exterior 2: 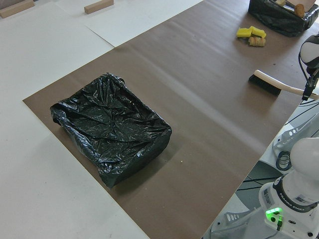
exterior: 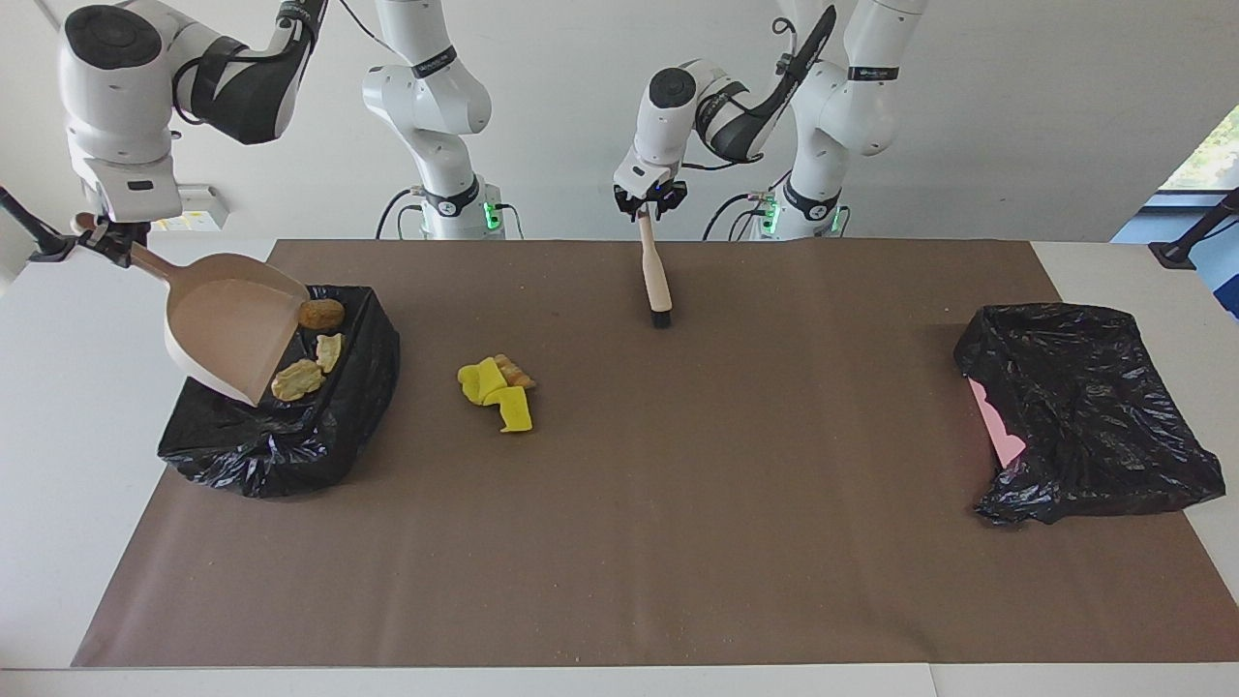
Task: Sweep and dump trash in bin
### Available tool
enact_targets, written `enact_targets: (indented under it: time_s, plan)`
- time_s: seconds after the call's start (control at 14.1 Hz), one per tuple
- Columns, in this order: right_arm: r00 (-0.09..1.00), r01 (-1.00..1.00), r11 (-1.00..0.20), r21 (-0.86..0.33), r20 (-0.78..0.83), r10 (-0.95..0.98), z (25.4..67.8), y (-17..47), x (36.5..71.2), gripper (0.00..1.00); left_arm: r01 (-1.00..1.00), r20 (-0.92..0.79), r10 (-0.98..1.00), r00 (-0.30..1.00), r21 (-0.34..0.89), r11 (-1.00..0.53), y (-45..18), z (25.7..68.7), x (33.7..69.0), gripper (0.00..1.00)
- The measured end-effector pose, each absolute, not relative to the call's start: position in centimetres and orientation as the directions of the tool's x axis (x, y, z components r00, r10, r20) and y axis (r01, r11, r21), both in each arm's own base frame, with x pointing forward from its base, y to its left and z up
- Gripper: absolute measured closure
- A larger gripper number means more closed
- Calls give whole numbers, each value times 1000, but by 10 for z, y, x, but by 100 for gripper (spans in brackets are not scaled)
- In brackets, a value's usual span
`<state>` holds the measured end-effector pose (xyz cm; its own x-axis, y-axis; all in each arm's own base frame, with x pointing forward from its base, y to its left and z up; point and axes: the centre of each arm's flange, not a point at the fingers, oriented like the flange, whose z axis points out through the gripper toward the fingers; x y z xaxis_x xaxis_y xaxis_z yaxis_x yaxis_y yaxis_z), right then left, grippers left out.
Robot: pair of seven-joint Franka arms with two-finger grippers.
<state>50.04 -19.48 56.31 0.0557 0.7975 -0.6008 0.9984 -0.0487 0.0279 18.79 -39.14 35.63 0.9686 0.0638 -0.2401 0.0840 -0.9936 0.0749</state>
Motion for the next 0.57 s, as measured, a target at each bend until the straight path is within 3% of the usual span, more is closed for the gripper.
enact_targets:
  time_s: [0.07,0.14,0.36,0.57]
  plan:
    - [31,1000,-23,22,-621,783,564,-187,504,67,77,-213,57,975,85,-993,-389,365,209,5]
    - [15,1000,-4,20,-632,775,566,-180,507,67,61,-179,47,983,72,-996,-384,375,233,0]
    - [31,999,-7,40,-648,761,590,-173,508,67,36,-76,34,997,36,-999,-357,410,315,0]
    - [125,992,-90,87,-654,746,637,-150,501,67,14,19,15,1000,84,-996,-313,456,402,0]
